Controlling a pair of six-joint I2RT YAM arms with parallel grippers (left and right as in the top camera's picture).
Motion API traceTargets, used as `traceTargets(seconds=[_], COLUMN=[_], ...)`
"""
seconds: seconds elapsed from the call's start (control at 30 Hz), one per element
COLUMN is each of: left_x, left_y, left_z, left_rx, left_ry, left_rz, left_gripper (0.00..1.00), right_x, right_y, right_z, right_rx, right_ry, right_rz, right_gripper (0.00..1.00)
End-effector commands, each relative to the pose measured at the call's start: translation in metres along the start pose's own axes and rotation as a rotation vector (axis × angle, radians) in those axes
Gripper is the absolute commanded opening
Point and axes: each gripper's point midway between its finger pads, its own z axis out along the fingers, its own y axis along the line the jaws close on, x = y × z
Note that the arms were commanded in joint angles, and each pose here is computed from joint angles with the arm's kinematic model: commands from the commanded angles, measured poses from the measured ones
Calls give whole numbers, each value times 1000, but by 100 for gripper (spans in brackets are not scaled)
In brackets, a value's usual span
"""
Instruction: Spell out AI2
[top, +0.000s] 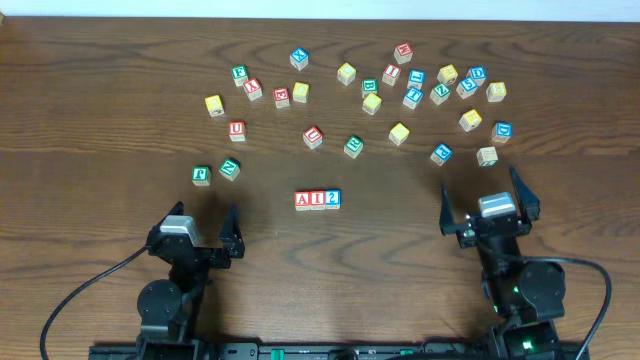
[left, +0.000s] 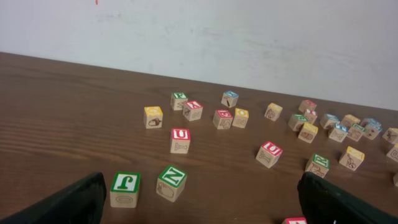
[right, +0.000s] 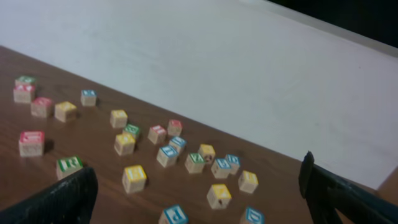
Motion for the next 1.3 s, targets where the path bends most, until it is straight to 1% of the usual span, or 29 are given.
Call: traceTargets(seconds=[0.0,0.27,0.4,0.47,0.6,1.13,1.27], left_x=[15,15,15,15,15,15,15], left_y=[0,1,1,1,1,0,1], left_z=[0,0,0,0,0,0,0], left_rx=[7,7,7,7,7,7,7], left_ry=[49,48,48,48,48,48,49], left_rz=[-6,-6,-6,-6,-6,-6,-6], left_gripper=[96,96,96,96,96,96,97], right_x=[15,51,69,67,69,70,73], right_y=[6,0,4,-3,-7,-9,-16], right_z=[-6,-19,-26,-27,-28,-28,-29], right_rx=[-33,25,15,52,68,79,127], right_ry=[3,40,107,97,105,105,115], right_rz=[-35,46,52,67,69,115,179], right_gripper=[99,99,99,99,99,99,99])
